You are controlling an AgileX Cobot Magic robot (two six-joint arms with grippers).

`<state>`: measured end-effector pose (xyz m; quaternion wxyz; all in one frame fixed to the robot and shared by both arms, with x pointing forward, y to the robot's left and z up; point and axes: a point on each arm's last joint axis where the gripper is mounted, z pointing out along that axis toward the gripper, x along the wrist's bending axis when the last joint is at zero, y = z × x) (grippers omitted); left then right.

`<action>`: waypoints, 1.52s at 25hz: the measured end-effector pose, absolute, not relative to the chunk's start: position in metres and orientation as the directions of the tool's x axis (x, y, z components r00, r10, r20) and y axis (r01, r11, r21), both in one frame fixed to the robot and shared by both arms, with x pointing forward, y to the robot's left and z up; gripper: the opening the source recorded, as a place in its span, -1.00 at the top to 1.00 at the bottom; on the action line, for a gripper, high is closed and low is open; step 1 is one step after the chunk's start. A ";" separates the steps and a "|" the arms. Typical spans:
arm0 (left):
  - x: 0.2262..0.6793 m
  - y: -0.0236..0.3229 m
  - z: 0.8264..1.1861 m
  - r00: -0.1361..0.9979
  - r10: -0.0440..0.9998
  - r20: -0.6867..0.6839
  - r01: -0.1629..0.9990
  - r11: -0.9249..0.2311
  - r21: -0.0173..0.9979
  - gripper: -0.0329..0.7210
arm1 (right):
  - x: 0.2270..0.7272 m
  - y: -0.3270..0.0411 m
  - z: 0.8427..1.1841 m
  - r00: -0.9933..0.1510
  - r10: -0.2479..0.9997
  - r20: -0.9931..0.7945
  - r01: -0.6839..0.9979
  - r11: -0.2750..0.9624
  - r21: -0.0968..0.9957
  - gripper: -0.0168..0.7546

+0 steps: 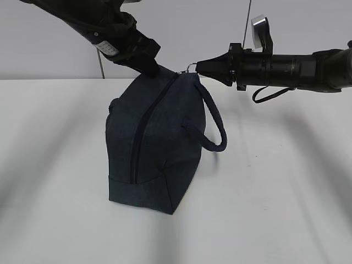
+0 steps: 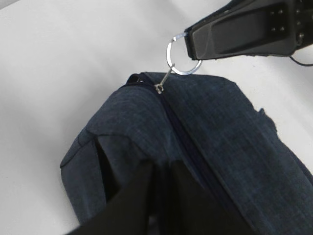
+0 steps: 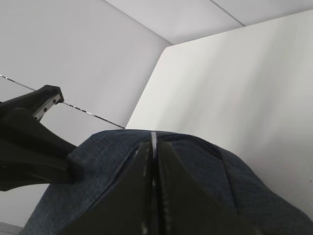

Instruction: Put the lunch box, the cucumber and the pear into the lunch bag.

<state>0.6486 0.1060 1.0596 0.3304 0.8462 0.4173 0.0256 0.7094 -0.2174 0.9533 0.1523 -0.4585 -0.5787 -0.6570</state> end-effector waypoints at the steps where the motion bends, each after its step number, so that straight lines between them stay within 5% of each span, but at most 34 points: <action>1: 0.648 0.106 1.060 0.651 0.723 -0.232 0.689 -0.434 0.581 0.84 | 0.709 -0.217 0.953 -0.533 0.331 0.779 0.731 -0.282 0.621 0.96; 38: 0.639 0.106 1.080 0.720 0.665 -0.199 0.613 -0.475 0.632 0.84 | 0.729 -0.218 0.889 -0.438 0.304 0.846 0.791 -0.317 0.523 0.96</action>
